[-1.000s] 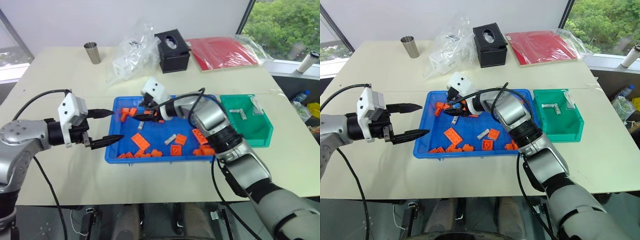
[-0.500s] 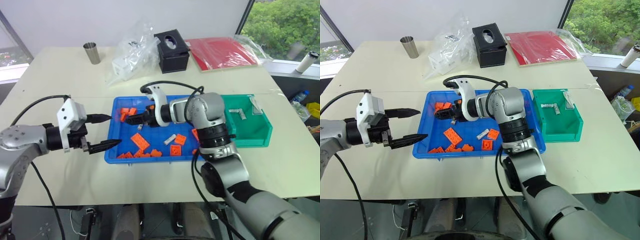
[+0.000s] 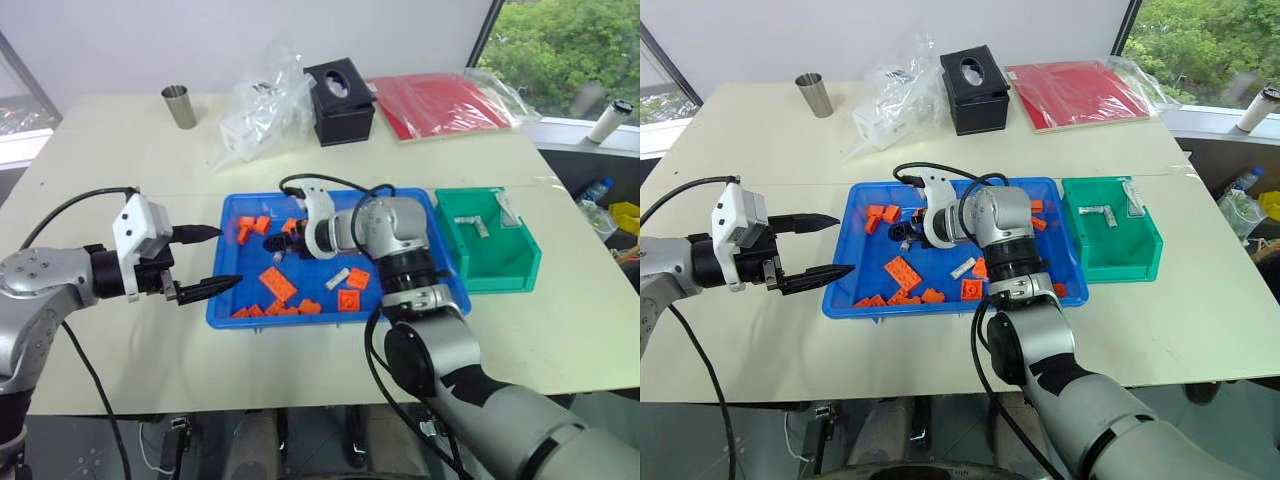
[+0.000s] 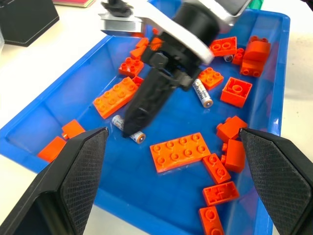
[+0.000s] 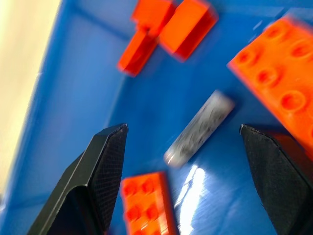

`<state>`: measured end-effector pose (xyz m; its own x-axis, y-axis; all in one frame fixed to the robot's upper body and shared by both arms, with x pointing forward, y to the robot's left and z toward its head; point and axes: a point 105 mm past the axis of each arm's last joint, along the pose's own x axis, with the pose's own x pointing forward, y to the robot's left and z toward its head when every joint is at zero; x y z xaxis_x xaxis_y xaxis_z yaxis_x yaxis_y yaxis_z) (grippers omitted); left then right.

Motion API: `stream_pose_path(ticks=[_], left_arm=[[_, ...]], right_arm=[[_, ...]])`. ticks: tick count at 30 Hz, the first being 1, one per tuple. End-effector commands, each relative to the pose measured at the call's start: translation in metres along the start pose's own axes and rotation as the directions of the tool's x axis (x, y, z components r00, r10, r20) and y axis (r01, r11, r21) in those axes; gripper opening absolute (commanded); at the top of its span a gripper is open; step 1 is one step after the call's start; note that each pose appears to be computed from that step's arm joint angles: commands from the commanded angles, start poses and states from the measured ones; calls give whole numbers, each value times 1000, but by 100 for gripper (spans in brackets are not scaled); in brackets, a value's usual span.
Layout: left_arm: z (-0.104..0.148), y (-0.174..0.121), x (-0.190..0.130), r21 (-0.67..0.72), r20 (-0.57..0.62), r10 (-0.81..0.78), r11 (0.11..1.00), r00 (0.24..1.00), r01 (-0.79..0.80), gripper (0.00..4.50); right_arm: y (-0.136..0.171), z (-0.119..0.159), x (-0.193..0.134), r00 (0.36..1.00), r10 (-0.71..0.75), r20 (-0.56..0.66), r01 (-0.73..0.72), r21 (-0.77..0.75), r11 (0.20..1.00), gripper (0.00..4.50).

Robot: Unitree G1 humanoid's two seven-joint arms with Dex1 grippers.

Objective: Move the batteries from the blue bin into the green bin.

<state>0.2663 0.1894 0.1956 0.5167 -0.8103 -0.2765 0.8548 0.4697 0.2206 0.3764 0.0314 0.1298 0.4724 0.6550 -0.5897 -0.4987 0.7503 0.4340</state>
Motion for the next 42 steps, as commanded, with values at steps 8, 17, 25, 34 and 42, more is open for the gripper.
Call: stream_pose_path(ticks=[8,17,25,34,42], left_arm=[[13,2,-4,58,38,13,998,999,-15,450],[17,6,-1,63,49,0,998,999,-3,450],[20,7,8,63,64,-41,997,997,37,450],[16,-6,23,46,84,-115,993,990,111,450],[20,-10,33,55,100,-174,984,980,170,450]], right_arm=[[11,-15,14,996,19,-85,-23,-54,998,295],[9,-13,11,997,10,-77,-15,-67,998,11],[14,8,-11,998,68,0,-67,-104,992,11],[-33,66,-147,958,45,283,-12,-115,993,11],[-151,26,-262,832,-435,345,445,55,894,11]])
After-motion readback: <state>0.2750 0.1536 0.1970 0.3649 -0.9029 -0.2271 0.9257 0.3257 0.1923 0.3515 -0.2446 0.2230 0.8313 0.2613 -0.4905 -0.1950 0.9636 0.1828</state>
